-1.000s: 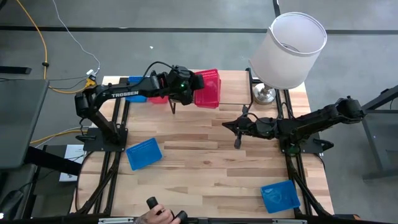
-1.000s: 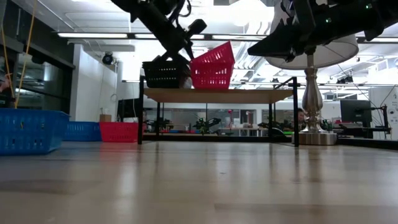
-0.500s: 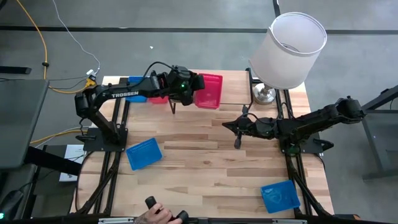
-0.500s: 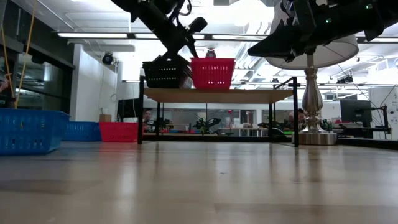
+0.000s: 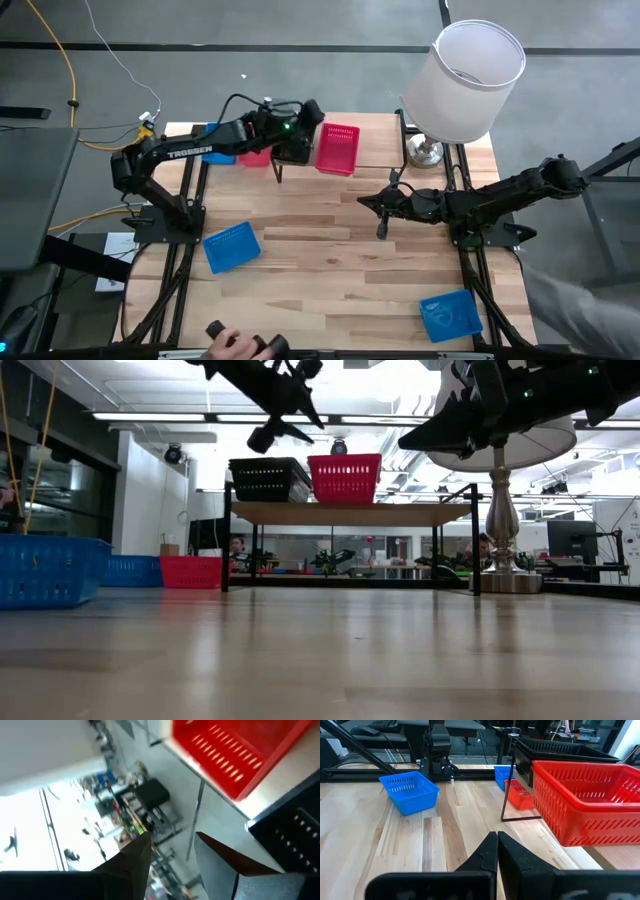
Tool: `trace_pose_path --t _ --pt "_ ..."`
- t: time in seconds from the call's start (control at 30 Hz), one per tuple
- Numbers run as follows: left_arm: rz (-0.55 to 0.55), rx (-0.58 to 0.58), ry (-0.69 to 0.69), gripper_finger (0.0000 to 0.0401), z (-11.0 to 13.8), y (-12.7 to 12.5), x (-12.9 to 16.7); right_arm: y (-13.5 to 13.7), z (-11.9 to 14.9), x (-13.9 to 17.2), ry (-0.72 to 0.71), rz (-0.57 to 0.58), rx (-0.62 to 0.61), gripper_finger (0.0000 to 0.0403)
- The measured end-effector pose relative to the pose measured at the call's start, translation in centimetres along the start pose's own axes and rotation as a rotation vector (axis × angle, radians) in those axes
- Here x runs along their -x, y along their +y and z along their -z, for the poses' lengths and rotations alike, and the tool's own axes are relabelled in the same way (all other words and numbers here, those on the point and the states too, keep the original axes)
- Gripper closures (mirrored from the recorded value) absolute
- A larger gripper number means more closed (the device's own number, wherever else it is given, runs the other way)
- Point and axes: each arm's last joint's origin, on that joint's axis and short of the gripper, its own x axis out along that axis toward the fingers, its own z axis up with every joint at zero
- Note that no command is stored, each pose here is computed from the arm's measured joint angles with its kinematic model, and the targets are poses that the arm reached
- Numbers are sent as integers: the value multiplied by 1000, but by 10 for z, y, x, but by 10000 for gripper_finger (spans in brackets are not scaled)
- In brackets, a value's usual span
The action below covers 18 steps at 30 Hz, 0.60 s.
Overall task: Stack baskets on shelf by color
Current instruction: Stack the bottom red bin on top of the red bin on the shelf
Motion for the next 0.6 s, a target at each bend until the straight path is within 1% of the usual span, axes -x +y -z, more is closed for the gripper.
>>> trace_pose_path --t 0.13,0.2,0.27,0.4,0.43,0.5,0.6 --pt "-15 94 4 272 6 5 12 0 -1 0 -12 1 7 403" --pt "-34 204 8 285 9 8 19 -1 -1 0 -11 21 8 403" --pt "-32 328 -3 310 13 10 29 -2 -1 0 -13 55 1 403" --pt "31 546 -97 385 16 7 49 -4 -2 0 -16 126 -2 403" --pt "48 601 -128 392 16 7 55 -5 -2 0 -22 155 -14 403" --pt "73 690 -205 392 16 7 64 -7 -3 1 -23 229 -30 403" --pt "77 780 -327 399 15 5 79 -13 -5 1 -28 391 -42 403"
